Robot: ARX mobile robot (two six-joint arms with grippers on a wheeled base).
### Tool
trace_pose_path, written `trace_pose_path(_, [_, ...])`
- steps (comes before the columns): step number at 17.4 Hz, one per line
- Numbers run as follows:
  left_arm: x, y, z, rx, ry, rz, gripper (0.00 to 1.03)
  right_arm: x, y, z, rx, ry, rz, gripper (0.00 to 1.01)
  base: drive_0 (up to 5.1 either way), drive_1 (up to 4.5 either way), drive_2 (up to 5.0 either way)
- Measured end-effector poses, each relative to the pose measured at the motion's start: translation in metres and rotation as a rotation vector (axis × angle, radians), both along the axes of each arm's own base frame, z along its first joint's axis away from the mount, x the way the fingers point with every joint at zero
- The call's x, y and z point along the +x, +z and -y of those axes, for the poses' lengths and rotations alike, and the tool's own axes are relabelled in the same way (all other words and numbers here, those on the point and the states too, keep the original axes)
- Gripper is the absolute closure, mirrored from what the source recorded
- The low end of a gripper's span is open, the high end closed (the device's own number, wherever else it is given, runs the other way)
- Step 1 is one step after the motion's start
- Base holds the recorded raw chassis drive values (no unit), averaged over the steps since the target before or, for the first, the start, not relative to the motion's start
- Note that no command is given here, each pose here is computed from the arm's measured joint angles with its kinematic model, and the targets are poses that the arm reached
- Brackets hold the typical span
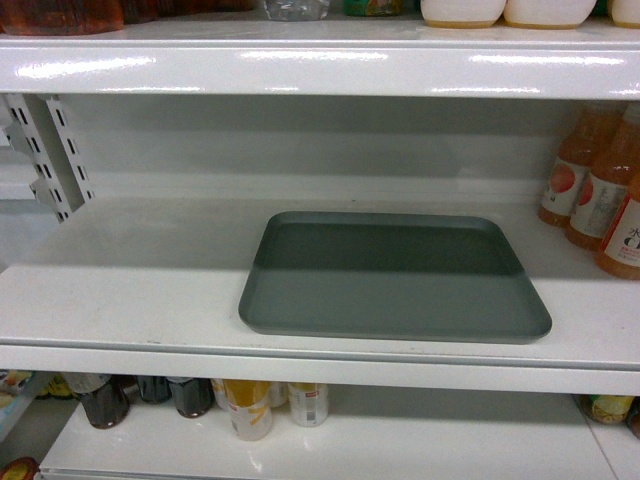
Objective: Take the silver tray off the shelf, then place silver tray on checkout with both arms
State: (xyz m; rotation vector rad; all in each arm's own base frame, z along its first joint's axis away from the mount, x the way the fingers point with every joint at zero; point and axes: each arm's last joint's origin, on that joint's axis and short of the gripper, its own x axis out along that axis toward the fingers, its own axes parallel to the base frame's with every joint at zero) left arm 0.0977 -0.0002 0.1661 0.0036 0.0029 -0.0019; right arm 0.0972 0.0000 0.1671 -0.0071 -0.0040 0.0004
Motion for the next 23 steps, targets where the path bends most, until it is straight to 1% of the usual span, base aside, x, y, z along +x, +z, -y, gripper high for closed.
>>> trace_pose_path(23, [0.0,0.0,0.0,0.0,0.0,0.0,0.05,0.0,0.0,0.0,0.0,0.0,0.0,0.03,0.0,0.0,0.0])
